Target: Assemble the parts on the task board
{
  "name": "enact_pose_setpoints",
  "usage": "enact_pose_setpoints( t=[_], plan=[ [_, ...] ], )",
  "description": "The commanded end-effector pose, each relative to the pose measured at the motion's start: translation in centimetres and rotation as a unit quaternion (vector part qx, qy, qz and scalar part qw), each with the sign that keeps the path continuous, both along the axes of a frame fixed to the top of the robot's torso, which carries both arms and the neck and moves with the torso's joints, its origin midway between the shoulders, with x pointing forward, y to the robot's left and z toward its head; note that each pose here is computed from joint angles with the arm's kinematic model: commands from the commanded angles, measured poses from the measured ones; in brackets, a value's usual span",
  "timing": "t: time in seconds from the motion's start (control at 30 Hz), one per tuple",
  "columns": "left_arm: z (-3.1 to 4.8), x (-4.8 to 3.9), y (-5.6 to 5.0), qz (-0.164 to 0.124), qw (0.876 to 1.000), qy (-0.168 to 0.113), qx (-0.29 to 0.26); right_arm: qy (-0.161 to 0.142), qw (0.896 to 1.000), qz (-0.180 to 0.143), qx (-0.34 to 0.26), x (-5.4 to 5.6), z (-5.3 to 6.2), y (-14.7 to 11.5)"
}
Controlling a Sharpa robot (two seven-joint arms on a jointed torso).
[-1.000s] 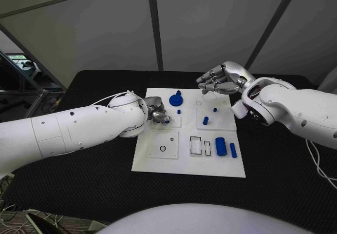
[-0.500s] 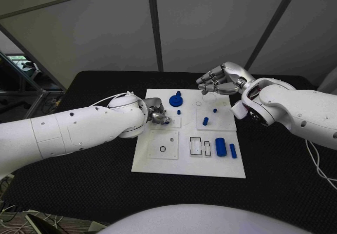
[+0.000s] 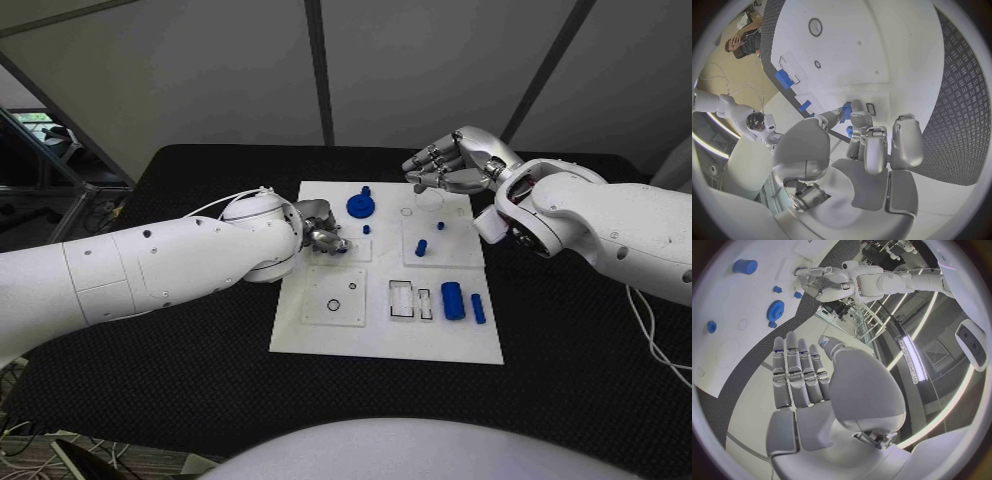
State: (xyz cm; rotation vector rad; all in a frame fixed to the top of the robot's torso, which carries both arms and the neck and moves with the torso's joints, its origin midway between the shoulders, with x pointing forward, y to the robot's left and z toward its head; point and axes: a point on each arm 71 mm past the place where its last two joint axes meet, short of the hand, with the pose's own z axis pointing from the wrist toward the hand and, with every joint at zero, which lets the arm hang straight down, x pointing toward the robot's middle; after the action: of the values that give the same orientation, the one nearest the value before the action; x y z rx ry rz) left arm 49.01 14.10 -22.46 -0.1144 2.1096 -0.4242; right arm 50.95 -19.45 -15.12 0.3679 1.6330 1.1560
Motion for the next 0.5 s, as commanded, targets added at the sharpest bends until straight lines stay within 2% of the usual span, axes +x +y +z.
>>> enact_pose_setpoints(
  t=[0.03, 0.5],
  plan=[
    [-0.29, -0.1, 0.05, -0.002, 1.0, 0.007, 0.009, -0.002, 1.0, 0.005, 0.001, -0.01, 0.13, 0.09],
    [-0.3, -0.07, 0.13, -0.001, 1.0, 0.009, 0.007, -0.001, 1.0, 0.006, 0.0, -0.01, 0.11, 0.08]
  ],
)
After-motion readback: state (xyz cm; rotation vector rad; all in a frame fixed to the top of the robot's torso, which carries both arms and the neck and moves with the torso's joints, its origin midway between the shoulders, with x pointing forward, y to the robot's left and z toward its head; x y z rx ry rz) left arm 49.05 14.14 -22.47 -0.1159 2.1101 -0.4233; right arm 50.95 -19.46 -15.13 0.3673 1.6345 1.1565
